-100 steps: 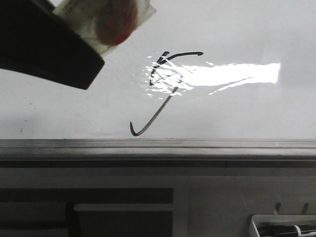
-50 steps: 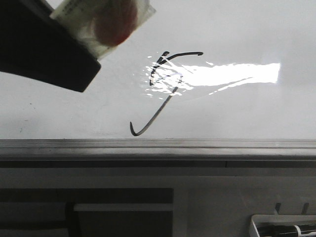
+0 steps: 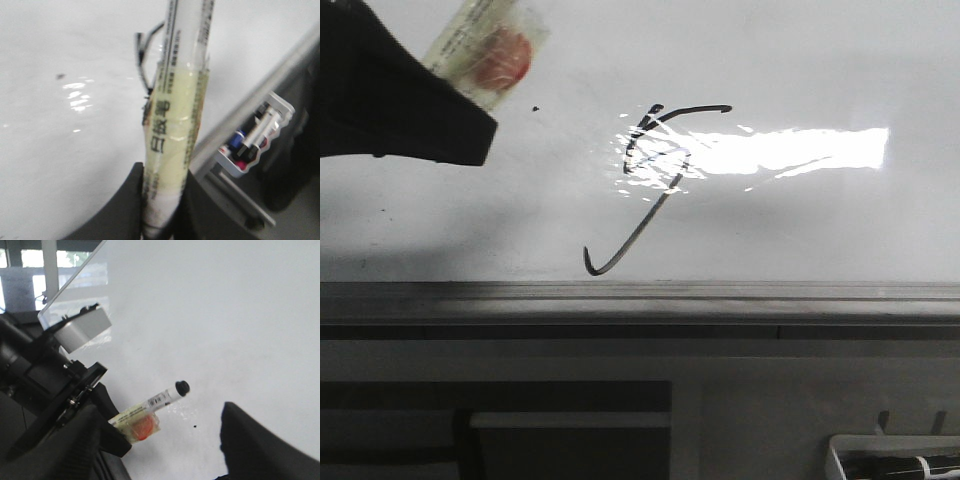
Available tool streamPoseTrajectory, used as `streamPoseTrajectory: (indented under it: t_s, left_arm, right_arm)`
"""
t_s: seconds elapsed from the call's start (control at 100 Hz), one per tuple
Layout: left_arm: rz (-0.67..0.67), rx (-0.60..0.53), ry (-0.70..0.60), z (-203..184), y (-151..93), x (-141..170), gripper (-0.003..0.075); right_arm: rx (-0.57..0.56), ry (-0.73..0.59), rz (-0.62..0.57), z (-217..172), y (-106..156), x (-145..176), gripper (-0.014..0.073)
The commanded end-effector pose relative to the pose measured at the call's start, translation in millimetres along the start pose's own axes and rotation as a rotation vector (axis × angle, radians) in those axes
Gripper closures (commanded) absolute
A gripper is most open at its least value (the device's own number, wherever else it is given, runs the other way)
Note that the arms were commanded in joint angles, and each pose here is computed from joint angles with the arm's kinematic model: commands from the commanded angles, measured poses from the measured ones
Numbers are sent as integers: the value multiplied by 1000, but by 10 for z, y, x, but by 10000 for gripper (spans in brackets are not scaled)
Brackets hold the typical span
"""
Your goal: Write number 5 on whiteboard
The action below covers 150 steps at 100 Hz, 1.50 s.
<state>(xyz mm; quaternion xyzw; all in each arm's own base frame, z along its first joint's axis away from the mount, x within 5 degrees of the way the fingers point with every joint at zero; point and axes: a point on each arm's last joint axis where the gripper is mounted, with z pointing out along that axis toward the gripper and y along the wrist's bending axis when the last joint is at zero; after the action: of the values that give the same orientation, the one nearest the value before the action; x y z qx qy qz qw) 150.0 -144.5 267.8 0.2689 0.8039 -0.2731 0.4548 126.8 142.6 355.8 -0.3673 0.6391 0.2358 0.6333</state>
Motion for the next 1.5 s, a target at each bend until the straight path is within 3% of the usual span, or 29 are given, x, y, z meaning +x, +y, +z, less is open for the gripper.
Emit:
streamPoseTrajectory:
  t_s: [0.0, 0.14, 0.29, 0.52, 0.72, 1.17, 1.24, 1.41, 1.49]
  left_arm:
    - [-174, -132, -93, -17, 129, -69, 741]
    - [-205, -148, -58, 90, 155, -38, 741]
    - [-281, -186, -27, 250, 206, -35, 741]
    - [-291, -204, -15, 452, 232, -149, 741]
    - [-391, -330, -40, 575, 357, -189, 741]
    - [-394, -360, 47, 806, 414, -32, 734]
    - [-396, -361, 49, 811, 415, -27, 681]
    - [-398, -361, 49, 811, 415, -27, 454]
    - [-402, -369, 47, 809, 421, -27, 408]
  right_arm:
    - [46, -68, 45, -121, -53, -170, 300]
    - [143, -68, 58, -197, -139, -180, 662]
    - [191, -64, 70, -231, -181, -177, 659]
    - [190, -51, 93, -224, -176, -133, 659]
    - [186, -25, 111, -212, -161, -44, 659]
    - [182, 1, 135, -202, -146, 45, 659]
    - [182, 1, 137, -202, -146, 45, 659]
    - [182, 1, 141, -202, -145, 46, 659]
    - [182, 1, 141, -202, -145, 46, 659]
